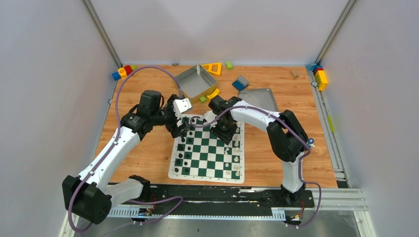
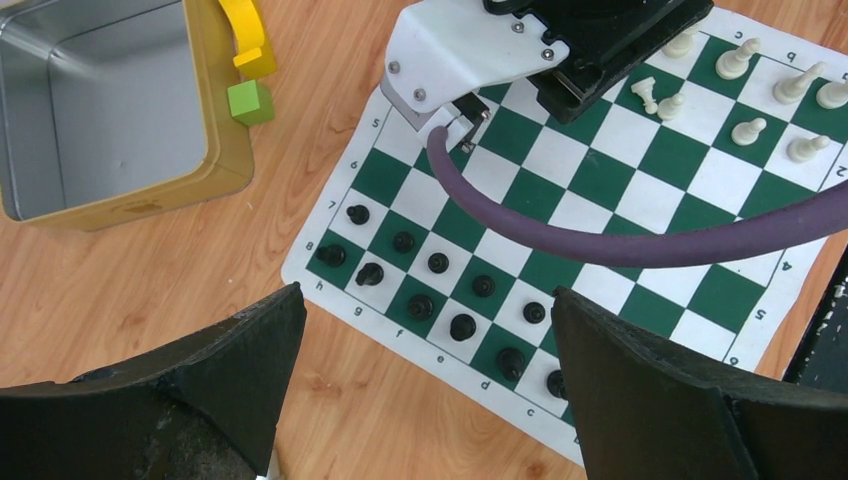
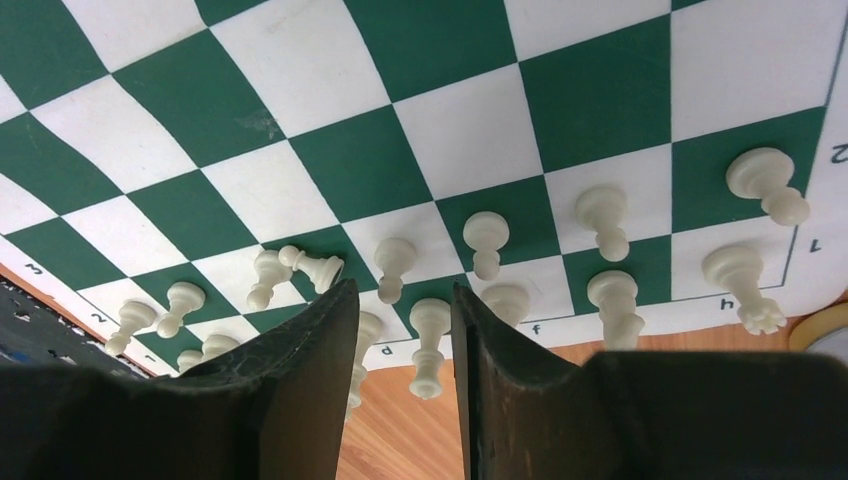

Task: Set up the chess pieces on the board
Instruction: Place the chess piece on the chessboard, then pick up the chess piece from the chessboard.

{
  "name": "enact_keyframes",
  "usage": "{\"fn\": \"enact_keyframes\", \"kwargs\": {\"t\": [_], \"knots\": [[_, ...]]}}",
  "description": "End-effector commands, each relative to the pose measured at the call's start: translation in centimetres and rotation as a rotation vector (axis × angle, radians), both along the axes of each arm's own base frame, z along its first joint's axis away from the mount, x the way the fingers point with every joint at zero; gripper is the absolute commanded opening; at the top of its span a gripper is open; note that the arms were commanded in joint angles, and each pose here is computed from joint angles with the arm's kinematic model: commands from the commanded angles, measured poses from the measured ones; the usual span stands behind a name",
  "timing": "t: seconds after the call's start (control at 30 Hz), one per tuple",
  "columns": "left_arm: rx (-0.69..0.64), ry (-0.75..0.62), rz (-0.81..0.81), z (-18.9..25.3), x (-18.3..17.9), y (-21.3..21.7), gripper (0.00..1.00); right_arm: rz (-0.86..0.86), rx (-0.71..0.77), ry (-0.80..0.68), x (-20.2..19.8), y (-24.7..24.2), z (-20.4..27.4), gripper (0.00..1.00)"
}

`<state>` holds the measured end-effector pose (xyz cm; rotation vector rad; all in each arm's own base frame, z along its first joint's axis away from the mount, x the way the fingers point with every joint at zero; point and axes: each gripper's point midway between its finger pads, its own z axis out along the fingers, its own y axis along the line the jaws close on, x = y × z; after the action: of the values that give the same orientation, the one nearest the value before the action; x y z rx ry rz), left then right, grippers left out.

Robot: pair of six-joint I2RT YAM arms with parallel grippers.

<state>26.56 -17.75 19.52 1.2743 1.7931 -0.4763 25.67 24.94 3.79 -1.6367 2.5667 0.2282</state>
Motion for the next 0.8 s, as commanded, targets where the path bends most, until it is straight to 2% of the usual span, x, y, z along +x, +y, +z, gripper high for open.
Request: {"fn": "enact_keyframes", "kwargs": {"t": [0.0,0.4,0.77], "knots": [[-0.002,-0.046,0.008,1.1,0.0,0.5,1.00,-0.002,0.069,-0.090,0.8,0.6,3.8,0.40],[-0.021,-0.053,0.050,2.4,0.3,1.7,1.00,-0.003,0.106,-0.014,-2.4,-0.4,3.0,0.33],[-0.028,-0.052,0.062,2.7,0.4,2.0,1.00,0.003,0.124,0.018,-2.7,0.2,1.7,0.30]]}}
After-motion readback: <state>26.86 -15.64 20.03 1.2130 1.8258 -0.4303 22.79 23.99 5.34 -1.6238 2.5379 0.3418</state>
